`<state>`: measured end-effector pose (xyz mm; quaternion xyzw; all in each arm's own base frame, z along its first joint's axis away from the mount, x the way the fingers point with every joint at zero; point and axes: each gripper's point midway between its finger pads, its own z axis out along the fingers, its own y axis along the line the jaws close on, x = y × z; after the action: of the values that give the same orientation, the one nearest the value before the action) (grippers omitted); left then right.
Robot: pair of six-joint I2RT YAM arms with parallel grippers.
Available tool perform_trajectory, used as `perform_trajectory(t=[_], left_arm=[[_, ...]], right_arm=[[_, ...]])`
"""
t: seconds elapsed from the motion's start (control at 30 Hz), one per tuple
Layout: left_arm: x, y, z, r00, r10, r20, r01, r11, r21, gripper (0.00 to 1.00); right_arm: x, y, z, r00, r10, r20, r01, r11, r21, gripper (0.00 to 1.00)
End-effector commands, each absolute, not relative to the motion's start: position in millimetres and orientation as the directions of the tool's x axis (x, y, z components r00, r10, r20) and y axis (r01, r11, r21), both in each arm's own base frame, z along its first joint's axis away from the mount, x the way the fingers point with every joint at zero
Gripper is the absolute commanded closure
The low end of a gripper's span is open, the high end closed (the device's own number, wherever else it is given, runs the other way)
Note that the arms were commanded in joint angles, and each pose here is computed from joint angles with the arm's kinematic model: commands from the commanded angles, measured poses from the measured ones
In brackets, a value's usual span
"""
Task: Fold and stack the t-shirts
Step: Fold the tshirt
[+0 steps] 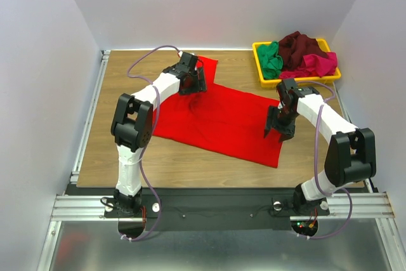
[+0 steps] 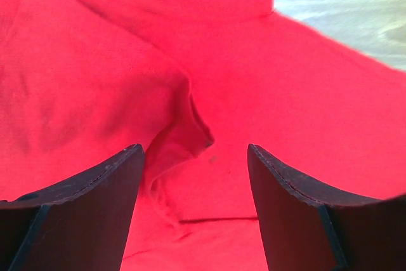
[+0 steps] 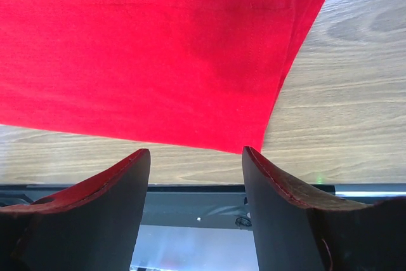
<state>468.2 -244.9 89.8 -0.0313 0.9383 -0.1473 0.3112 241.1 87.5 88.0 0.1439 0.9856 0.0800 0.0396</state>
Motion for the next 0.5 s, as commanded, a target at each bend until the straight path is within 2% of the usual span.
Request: perform_trajectory(t=[0.0,0.4,0.47], left_arm=[[459.8,-247.6,92.1,-0.805,-0.109,-0.583,0.057,0.964,-0.259,0.23],[464.6,-258.0,67.0,-0.826,-0.026,-0.563,0.08,0.984,-0.162,0.37],[465.3,-256.2,65.9,-0.824,-0.025,-0.566,0.075,0.985,-0.153,0.42]], right_arm=[[244.0,91.6,92.6,-0.956,0.281,-0.085,0.26,0.945,0.196,0.34],[241.9,91.7,92.9,-0.956,0.281,-0.087,0.259,0.945,0.2,0.34],[241.5,91.7,93.2,-0.955,0.282,-0.088,0.261,0.944,0.201,0.34]])
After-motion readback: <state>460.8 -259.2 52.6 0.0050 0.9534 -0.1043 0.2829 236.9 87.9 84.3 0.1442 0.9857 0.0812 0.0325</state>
